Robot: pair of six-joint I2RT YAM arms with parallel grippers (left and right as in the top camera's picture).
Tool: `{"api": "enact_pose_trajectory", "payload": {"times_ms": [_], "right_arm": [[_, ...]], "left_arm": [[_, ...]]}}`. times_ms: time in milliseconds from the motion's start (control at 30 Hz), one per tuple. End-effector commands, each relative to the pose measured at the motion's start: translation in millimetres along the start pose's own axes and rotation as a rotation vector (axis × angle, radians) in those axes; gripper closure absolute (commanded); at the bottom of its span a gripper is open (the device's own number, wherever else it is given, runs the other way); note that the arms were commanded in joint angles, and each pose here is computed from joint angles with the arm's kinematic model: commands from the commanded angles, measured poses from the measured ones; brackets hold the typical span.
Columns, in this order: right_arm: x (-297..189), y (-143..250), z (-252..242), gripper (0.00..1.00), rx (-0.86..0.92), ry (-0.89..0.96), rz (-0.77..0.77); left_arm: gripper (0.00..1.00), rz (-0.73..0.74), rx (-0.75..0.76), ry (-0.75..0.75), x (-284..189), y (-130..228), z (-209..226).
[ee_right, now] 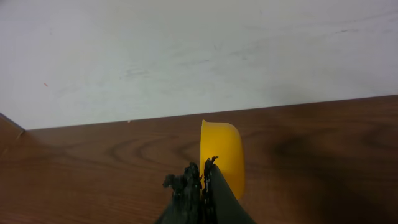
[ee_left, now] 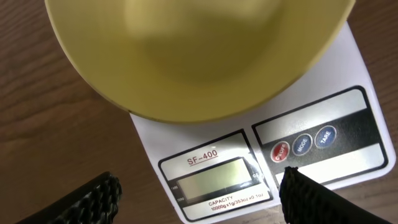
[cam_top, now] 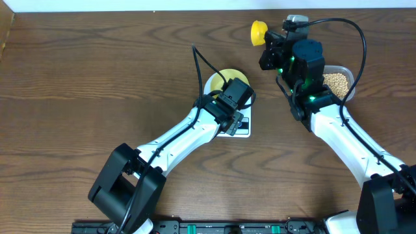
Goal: Scoop item into bowl and weigh 50g on scale
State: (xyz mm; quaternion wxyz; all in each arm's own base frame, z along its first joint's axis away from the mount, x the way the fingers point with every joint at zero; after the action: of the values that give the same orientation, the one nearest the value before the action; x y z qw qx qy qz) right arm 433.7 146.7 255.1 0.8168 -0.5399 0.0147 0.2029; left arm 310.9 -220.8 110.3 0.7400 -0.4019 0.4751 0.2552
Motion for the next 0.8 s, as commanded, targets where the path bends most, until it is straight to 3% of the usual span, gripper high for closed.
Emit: {"api": "enact_pose_trajectory", "payload": {"times_ms": [0,767], "right_arm": [[1.8,-7.1,-3.9,0.99,-0.009,0.013,-0.016],[1.8,-8.6,-3.2,0.99,-0.009,0.010,-0.024]], "left_arm": [[0.16,0.007,-0.009,-0.020,5.2,2.8,0.8],[0.16,-0.025,0.007,-0.080,11.9,5.0,2.0]]}}
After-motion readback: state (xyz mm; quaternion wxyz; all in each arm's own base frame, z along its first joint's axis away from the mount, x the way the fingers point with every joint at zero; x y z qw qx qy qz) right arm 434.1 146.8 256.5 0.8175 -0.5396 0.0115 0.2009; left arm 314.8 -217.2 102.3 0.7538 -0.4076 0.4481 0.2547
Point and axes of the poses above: each gripper's point midway between its finger pads, its own x axis out along the fingers, its own z axis along the line the jaws close on, y = z × x, the point moved 5 cm from there along -x, back along the fingers, and after that the axes turned 5 degrees about x, right-handed, at the moved point
